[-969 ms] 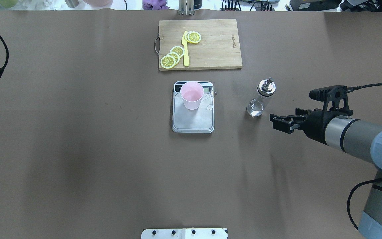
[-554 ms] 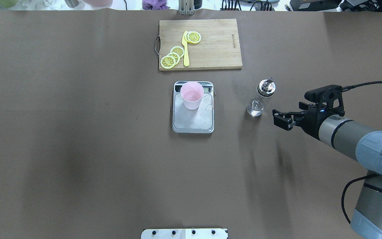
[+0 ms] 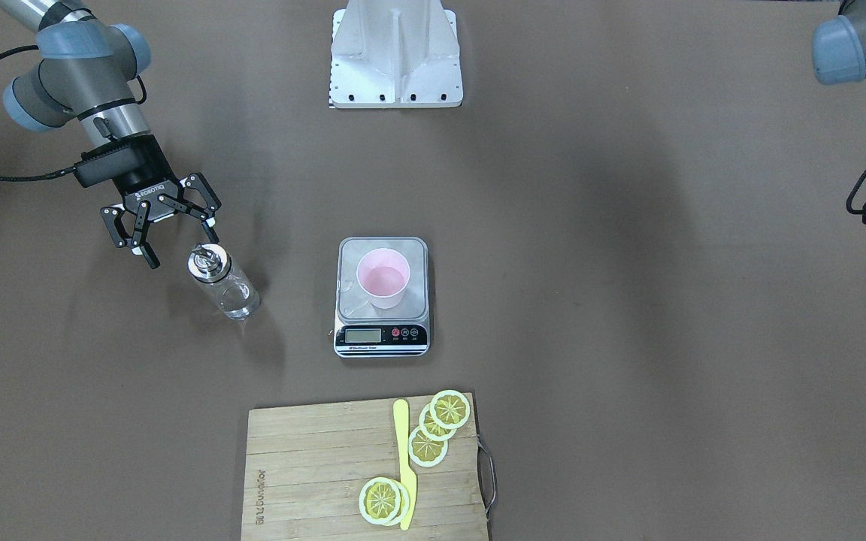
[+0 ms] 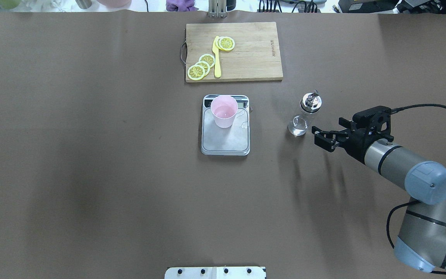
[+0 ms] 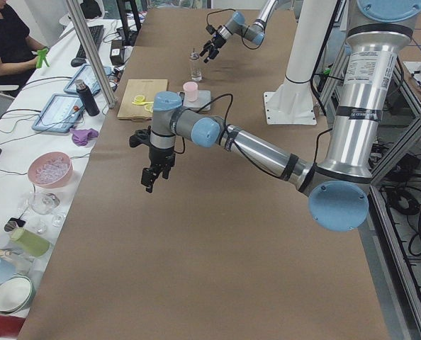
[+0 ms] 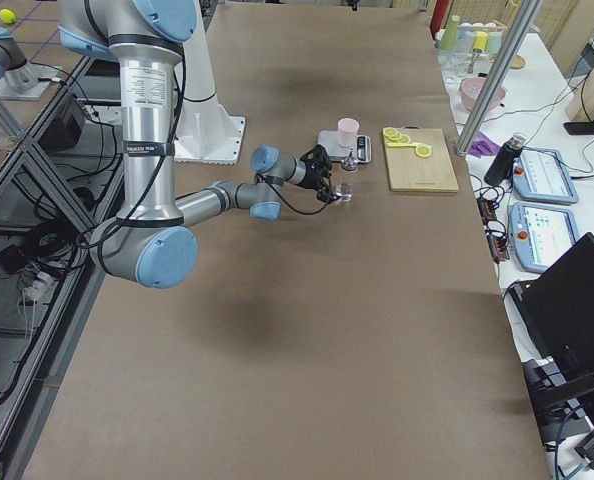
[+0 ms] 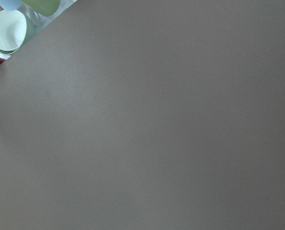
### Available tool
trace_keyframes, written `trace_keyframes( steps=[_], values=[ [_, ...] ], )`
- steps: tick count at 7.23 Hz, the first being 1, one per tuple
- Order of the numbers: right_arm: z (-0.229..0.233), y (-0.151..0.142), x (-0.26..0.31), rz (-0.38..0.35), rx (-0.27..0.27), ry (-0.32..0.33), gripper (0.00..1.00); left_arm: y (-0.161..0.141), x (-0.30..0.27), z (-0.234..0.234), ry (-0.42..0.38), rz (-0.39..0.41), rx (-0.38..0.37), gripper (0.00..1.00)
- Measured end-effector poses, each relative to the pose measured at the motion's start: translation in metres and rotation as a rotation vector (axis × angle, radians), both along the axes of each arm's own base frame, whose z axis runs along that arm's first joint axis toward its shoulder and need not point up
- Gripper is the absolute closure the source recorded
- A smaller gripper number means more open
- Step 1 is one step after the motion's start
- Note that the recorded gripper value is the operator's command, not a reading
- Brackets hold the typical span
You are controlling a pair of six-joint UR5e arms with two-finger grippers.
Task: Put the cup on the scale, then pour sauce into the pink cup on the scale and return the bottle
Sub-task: 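Move the right gripper to the glass sauce bottle and grasp it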
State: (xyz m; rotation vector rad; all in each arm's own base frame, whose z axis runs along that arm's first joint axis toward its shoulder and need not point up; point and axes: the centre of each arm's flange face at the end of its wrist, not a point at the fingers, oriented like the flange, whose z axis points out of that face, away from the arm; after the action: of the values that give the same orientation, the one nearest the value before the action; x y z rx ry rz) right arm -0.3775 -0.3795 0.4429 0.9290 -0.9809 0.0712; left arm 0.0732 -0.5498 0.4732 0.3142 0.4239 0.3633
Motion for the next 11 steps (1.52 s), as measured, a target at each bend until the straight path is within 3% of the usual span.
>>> trace_keyframes(
  steps=[3,6,11],
  values=[
    [-0.010,0.011,-0.027,0.002,0.031,-0.015,0.00,-0.001,0.000,0.005,-0.003,0.000,-0.011,0.01],
    [-0.020,0.007,-0.037,0.017,0.094,0.017,0.00,-0.002,0.002,0.008,-0.004,0.001,-0.017,0.01],
    [-0.019,-0.012,-0.028,0.040,0.136,0.075,0.00,-0.002,0.003,0.007,-0.004,0.003,-0.015,0.01]
  ],
)
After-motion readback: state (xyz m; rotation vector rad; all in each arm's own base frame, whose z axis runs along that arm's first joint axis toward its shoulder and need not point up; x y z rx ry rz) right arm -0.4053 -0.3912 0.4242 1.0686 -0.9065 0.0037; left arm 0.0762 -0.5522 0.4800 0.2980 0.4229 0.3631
